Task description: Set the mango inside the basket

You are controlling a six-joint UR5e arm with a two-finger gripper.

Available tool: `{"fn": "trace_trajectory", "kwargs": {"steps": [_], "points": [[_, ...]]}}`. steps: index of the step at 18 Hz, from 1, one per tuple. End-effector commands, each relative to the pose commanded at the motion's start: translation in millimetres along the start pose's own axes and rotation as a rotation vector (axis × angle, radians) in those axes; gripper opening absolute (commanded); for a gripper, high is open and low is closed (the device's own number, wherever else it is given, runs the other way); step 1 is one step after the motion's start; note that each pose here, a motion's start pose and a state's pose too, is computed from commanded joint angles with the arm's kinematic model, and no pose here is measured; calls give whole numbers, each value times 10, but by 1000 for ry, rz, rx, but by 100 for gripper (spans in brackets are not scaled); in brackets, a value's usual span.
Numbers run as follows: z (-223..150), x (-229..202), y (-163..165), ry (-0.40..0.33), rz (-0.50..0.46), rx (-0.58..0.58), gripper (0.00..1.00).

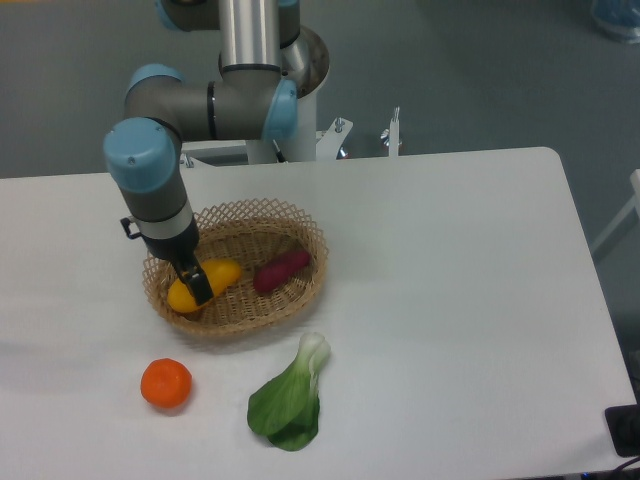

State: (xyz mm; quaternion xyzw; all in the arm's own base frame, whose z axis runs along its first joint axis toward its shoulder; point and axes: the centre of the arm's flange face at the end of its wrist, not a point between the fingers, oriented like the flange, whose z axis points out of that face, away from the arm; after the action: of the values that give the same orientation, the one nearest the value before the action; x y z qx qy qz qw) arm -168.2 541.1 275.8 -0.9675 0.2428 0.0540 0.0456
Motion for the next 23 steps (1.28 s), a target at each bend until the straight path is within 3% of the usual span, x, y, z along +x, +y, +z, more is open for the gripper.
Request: {"fn": "trace_trajectory", "kwargs": {"steps": [9, 12, 17, 23], "points": [[-144, -857, 824, -50, -142, -10, 100], [-221, -1177, 1066, -74, -132, -10, 100], [-238, -1637, 1475, -27, -188, -42, 100], [-169, -2001, 2041, 14, -84, -67, 100]]}}
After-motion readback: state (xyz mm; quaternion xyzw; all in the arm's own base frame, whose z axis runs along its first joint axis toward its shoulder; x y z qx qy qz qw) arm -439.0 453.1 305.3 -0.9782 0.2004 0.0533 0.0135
